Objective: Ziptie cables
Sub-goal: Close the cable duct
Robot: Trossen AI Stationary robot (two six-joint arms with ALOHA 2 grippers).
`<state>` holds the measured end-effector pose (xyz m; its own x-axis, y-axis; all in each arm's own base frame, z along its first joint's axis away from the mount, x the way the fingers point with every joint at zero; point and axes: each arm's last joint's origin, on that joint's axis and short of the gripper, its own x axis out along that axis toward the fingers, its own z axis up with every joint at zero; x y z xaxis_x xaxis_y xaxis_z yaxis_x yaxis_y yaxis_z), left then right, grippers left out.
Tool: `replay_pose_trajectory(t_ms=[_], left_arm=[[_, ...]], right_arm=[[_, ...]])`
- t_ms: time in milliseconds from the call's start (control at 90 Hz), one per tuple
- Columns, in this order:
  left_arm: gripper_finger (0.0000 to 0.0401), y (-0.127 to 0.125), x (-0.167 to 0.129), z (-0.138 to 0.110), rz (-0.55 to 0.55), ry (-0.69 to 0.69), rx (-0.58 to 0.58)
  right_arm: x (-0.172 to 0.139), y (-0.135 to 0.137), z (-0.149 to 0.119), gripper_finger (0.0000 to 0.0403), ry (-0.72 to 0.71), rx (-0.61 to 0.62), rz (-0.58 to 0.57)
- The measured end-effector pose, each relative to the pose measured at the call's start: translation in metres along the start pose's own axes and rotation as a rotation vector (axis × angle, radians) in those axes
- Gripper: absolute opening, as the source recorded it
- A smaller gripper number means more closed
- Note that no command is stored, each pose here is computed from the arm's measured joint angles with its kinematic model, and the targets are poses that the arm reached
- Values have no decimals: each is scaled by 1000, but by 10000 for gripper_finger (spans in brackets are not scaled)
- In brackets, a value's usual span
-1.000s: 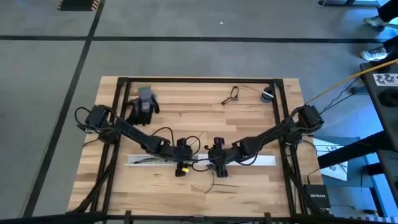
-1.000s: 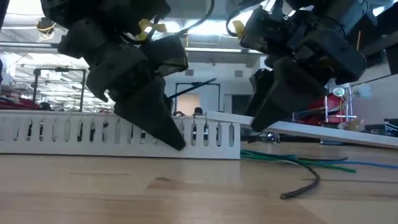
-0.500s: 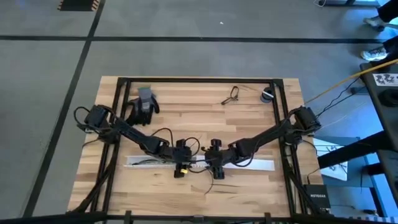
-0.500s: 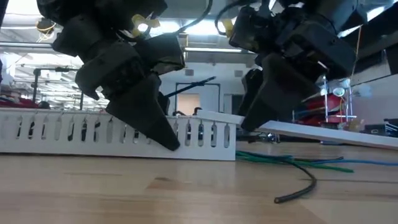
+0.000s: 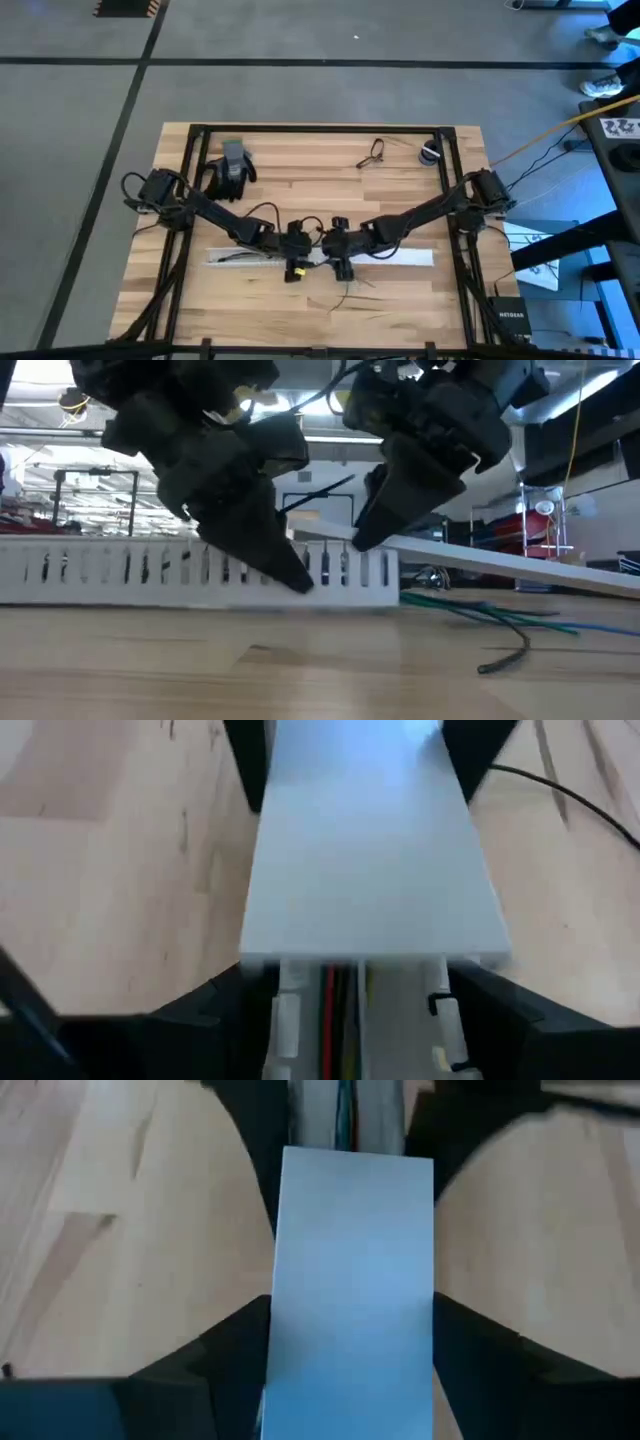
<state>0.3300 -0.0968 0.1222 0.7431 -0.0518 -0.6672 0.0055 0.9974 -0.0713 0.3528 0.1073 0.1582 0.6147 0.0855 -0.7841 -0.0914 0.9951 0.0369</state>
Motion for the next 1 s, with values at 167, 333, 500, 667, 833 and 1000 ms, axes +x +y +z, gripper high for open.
replay_pose_trajectory(t_ms=[167,333,500,667,833,1000], left_arm=[[209,0,0,-2,-2,17,2],[209,0,0,-2,1,21,4],[209,0,-1,-3,-1,19,6],[210,0,-1,-2,-6,15,8],[210,0,-1,-2,-6,14,4],[210,-1,-1,-3,-3,18,6]], right_arm=[[5,-2,-5,230,54,-3,3],[22,0,-8,230,46,5,38],[24,0,-7,230,21,12,39],[27,-1,-6,230,2,24,20],[27,-2,-7,230,4,42,-20],[28,-1,-7,230,-4,12,-20]])
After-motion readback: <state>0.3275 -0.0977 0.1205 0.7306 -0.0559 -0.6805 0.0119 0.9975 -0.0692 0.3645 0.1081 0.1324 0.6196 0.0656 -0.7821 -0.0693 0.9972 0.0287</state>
